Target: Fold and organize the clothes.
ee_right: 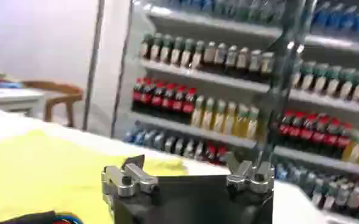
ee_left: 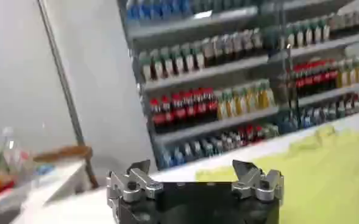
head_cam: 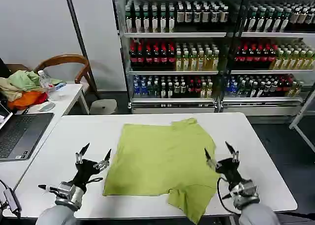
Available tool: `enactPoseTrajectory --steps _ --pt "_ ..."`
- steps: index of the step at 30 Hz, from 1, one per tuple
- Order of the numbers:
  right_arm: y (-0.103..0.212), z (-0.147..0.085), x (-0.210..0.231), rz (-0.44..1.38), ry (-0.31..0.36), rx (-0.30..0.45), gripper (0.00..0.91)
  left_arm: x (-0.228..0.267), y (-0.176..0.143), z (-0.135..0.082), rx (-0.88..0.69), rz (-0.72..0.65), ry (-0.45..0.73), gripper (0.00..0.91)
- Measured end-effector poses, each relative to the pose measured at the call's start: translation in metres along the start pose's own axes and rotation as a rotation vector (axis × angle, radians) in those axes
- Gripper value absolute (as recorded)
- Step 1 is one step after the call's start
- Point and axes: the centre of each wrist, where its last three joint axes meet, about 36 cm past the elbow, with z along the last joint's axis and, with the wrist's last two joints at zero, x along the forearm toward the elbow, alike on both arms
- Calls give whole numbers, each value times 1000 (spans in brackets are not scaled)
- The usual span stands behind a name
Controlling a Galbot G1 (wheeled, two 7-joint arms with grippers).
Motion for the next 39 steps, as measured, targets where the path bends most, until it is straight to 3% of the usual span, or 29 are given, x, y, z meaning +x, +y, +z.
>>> enactPoseTrajectory --steps 14,39 --pt "34 23 61 -71 176 -56 907 28 -12 2 107 24 200 907" --pt "62 41 86 -55 256 -106 907 46 -35 10 182 33 382 907"
